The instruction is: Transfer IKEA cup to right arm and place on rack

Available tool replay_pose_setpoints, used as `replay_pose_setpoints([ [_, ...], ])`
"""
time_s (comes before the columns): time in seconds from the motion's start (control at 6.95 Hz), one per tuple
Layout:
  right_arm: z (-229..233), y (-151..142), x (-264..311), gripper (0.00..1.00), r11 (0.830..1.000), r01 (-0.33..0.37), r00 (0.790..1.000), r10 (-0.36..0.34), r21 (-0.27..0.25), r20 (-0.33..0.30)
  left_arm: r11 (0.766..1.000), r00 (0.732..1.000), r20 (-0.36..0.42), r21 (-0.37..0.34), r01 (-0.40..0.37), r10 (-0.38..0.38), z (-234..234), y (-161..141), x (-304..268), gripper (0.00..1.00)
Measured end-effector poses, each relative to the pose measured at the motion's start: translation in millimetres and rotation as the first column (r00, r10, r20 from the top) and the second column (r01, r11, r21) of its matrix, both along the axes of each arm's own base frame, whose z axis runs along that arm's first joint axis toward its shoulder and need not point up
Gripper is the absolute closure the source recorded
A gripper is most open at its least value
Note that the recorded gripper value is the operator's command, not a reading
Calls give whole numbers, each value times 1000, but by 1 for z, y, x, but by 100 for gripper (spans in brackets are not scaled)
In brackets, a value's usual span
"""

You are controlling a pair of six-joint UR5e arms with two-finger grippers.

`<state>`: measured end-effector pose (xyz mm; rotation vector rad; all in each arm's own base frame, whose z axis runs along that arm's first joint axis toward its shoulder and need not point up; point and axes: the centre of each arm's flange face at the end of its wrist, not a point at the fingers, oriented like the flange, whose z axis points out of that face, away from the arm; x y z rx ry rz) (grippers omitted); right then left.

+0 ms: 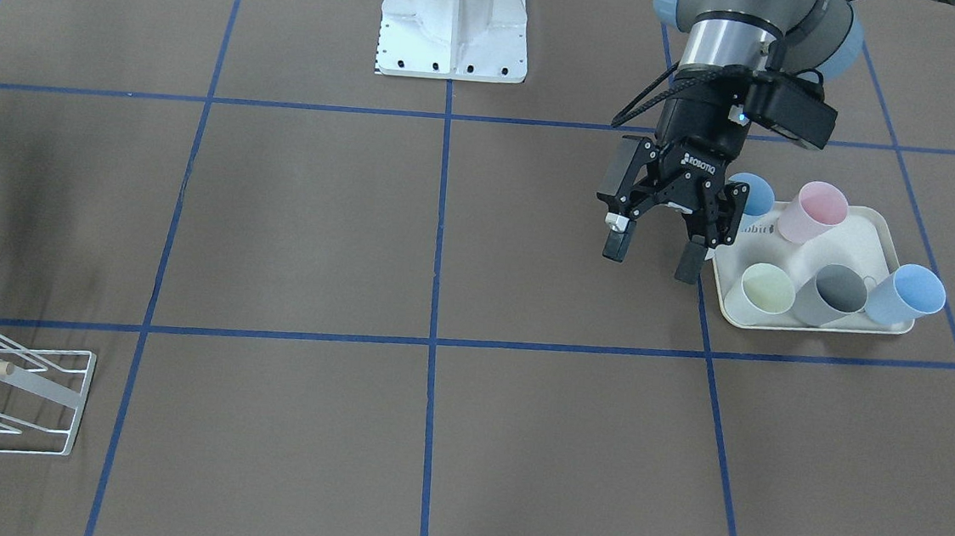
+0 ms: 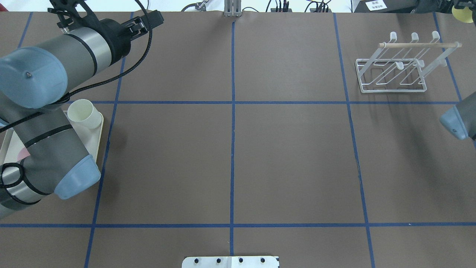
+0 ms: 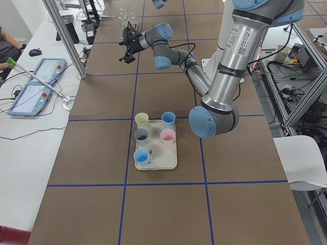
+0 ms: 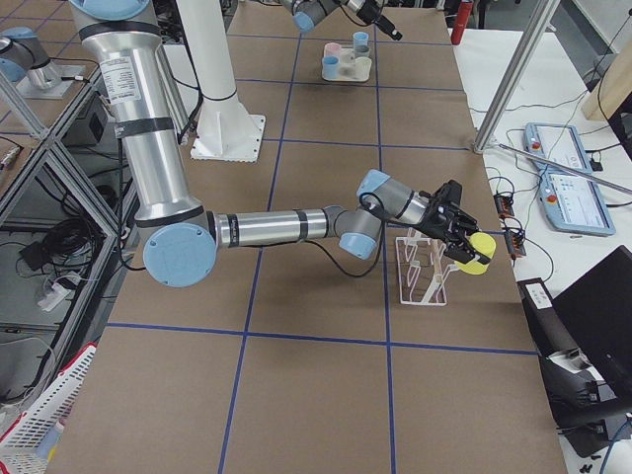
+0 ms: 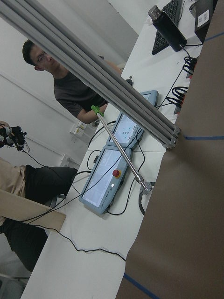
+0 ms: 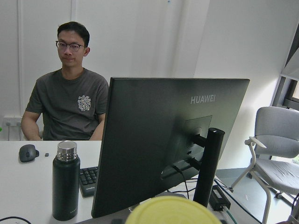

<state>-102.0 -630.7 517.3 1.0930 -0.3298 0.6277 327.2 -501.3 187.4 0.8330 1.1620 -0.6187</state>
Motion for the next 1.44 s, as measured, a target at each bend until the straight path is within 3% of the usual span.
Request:
replay_pose_setpoints([
  [0.43,10,0,-30,88,1000,-6,999,6,-1,-44,1000,1000,2,-2,1,-1,2,-1,1,0],
  [1.44,17,-11,-64,88,1000,22,998,-23,-16,-59,1000,1000,3,-5,0,0,6,-4,3,0],
])
